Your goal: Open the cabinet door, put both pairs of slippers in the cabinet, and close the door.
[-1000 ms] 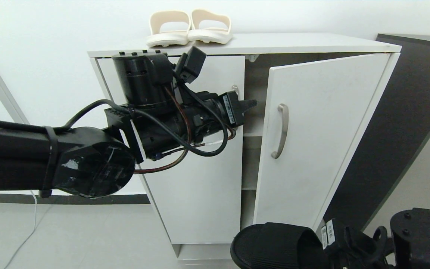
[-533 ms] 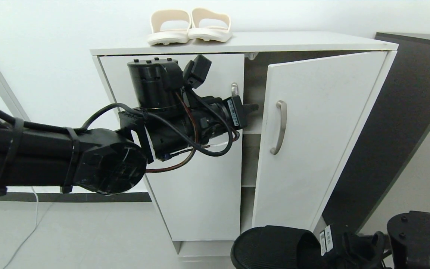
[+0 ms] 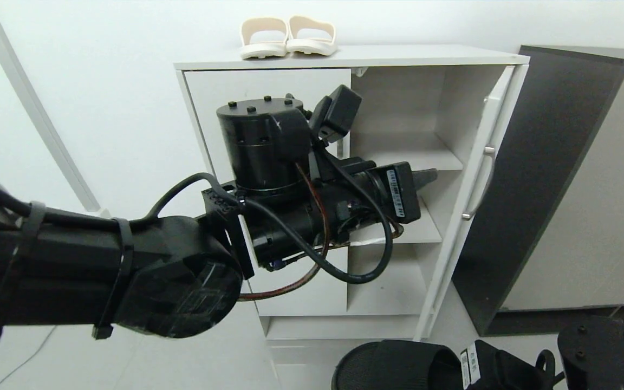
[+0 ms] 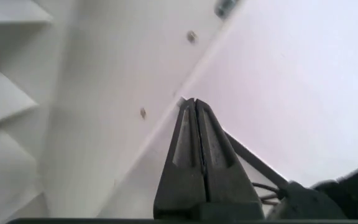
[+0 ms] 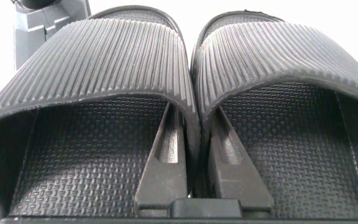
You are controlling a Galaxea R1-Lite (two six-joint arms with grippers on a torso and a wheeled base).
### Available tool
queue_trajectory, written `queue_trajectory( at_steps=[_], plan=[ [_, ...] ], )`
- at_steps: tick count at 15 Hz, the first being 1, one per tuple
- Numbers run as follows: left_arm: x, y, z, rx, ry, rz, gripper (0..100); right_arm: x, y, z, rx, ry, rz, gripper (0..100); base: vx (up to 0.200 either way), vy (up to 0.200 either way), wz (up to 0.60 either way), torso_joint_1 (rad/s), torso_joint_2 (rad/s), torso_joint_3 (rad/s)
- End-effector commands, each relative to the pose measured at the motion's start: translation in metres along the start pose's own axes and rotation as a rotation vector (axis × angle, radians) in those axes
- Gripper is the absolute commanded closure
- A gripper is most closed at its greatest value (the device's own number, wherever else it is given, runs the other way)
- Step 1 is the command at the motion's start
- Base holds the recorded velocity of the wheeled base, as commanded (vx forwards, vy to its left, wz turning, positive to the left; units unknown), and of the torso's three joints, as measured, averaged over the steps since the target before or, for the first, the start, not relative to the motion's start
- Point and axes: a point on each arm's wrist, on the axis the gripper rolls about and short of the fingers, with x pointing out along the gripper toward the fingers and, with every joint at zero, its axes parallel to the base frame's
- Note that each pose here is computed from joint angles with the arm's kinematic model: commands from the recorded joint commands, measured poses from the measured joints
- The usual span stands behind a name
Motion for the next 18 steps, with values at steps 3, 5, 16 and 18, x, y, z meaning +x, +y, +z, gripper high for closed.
queue_trajectory(
  at_steps=[3, 5, 16, 18],
  plan=[
    [-0.005, 0.011, 0.003, -0.001, -0.012, 0.031, 100, 0.001, 0.001, -0.001, 0.0, 0.005, 0.004, 100, 0.0, 0.0, 0.0, 0.0, 0.0, 0.0],
    [-0.008, 0.016, 0.007, 0.002, -0.022, 0.048, 100, 0.001, 0.0, -0.001, 0.001, 0.006, 0.005, 100, 0.0, 0.0, 0.0, 0.0, 0.0, 0.0],
    [-0.212, 0.021, 0.043, 0.174, -0.182, 0.617, 100, 0.054, -0.087, 0.052, 0.24, -0.118, -0.802, 100, 0.0, 0.0, 0.0, 0.0, 0.0, 0.0],
    [-0.265, 0.001, 0.019, 0.222, -0.186, 0.88, 100, 0.066, -0.109, 0.058, 0.272, -0.14, -0.981, 100, 0.0, 0.0, 0.0, 0.0, 0.0, 0.0]
  ],
)
